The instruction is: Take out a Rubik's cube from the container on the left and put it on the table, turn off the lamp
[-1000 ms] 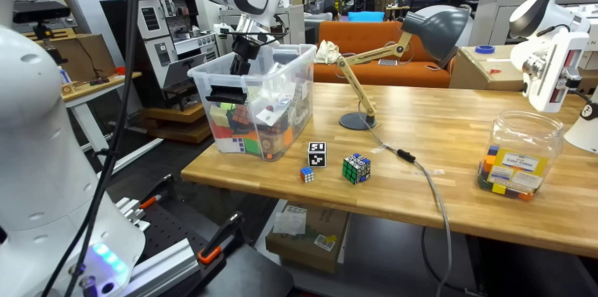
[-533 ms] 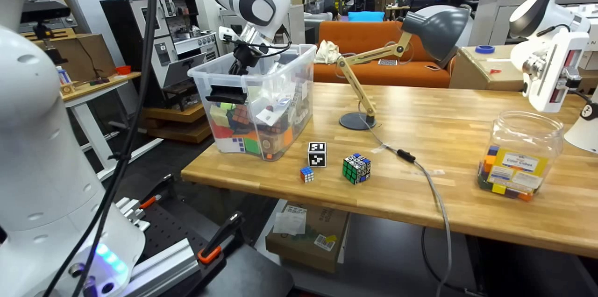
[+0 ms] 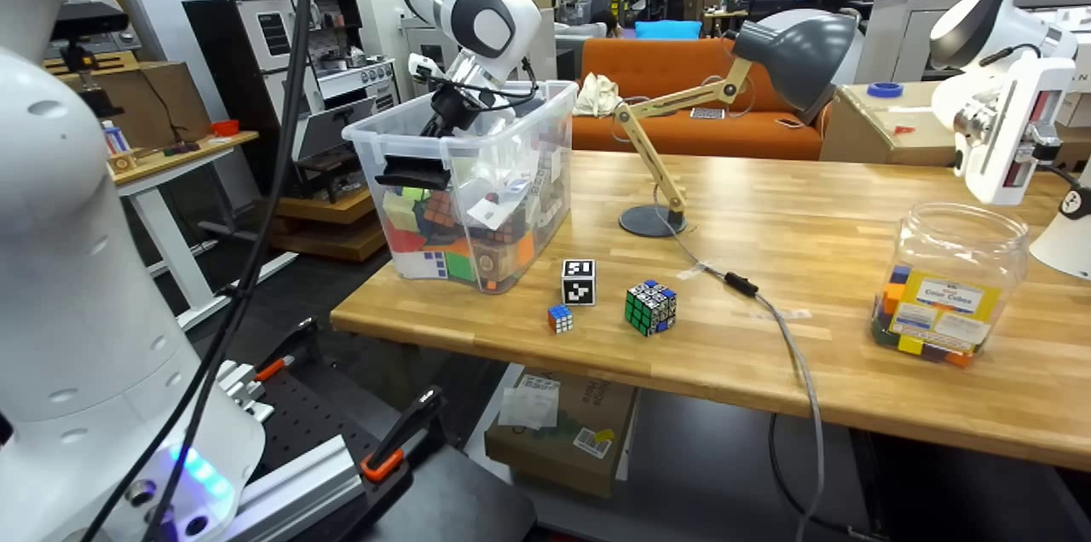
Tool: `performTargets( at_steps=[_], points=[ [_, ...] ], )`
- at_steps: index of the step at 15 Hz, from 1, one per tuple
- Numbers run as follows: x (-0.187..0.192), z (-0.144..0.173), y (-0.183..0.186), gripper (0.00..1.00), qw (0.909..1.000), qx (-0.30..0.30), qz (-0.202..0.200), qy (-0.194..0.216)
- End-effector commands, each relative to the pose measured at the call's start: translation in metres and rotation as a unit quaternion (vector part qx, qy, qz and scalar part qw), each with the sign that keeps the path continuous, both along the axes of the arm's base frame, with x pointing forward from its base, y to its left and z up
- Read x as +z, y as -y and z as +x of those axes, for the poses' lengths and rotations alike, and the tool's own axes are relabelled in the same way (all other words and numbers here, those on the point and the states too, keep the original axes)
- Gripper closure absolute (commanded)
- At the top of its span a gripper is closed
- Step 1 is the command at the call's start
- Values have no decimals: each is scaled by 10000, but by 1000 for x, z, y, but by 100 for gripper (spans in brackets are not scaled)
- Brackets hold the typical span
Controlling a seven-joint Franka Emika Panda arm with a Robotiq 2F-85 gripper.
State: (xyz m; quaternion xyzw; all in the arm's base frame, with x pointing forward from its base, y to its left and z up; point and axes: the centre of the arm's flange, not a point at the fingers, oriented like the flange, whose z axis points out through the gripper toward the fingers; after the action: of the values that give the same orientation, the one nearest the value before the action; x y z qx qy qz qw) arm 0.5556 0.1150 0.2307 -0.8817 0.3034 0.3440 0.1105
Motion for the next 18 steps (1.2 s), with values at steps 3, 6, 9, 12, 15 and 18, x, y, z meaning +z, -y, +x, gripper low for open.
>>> performTargets(
  at_steps=[3, 6, 9, 12, 15, 18],
  points=[
    [0, 1, 18, 0, 9982, -480, -43, -368],
    [-4, 3, 23, 0, 9960, -766, -61, -450],
    [-5, 5, 23, 0, 9969, -722, -172, -268],
    [-5, 6, 23, 0, 9963, -780, -200, -296],
    [-5, 6, 23, 0, 9963, -786, -202, -299],
    [-7, 11, 24, 0, 9956, -857, -361, -140]
  ],
)
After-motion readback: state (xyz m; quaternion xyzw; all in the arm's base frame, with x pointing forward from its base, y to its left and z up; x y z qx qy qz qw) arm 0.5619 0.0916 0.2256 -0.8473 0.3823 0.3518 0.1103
